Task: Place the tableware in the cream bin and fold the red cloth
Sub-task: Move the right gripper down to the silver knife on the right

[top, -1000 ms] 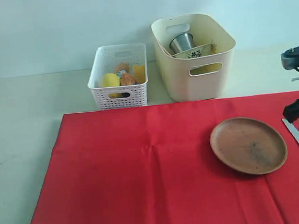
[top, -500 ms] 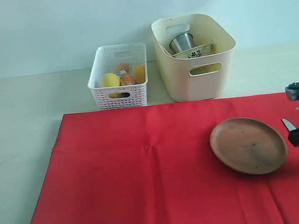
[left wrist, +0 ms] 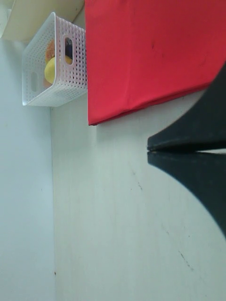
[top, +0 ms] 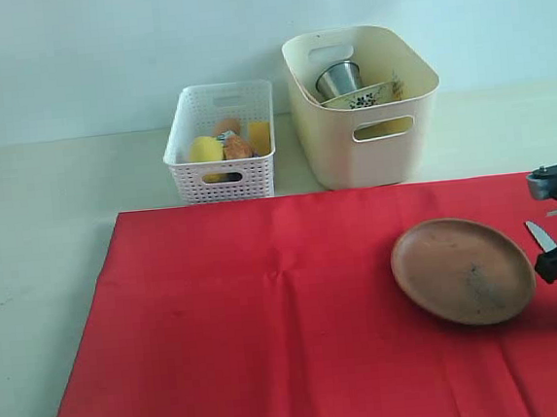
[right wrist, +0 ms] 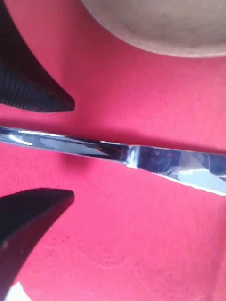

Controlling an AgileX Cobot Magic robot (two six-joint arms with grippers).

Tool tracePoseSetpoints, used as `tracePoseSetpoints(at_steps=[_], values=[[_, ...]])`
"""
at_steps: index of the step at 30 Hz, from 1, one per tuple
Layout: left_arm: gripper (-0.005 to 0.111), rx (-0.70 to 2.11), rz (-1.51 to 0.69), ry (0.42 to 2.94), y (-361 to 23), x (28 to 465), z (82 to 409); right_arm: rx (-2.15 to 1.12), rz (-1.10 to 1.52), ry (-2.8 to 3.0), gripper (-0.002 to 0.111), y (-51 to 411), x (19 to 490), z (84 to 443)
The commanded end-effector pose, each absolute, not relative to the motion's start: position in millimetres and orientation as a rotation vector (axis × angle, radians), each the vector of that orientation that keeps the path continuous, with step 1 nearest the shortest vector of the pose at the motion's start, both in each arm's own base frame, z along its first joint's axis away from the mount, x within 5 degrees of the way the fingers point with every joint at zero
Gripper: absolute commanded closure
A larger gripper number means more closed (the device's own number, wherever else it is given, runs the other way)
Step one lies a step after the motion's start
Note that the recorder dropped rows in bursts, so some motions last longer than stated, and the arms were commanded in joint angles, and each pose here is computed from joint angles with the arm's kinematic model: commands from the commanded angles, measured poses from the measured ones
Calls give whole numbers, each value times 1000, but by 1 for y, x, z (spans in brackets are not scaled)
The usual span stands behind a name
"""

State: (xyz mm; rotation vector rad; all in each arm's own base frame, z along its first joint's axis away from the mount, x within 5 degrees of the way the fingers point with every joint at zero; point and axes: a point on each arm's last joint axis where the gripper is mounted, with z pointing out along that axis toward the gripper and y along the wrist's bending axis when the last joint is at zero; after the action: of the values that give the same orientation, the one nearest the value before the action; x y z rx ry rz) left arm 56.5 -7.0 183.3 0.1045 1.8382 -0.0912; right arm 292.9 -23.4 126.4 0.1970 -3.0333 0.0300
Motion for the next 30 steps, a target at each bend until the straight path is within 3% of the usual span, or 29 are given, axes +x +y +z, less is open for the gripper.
tracePoseSetpoints(at_steps=[1,23,26,30], values=[[107,96,-94,1834,-7,56,183,208,31,-3057,60,-25,294,125],[107,96,-94,1834,-7,56,183,212,31,-3059,60,-25,299,108],[107,96,-94,1834,-7,56,183,221,34,-3024,68,-26,297,105],[107,96,-94,1834,-7,56,183,219,31,-2989,90,-26,296,108]])
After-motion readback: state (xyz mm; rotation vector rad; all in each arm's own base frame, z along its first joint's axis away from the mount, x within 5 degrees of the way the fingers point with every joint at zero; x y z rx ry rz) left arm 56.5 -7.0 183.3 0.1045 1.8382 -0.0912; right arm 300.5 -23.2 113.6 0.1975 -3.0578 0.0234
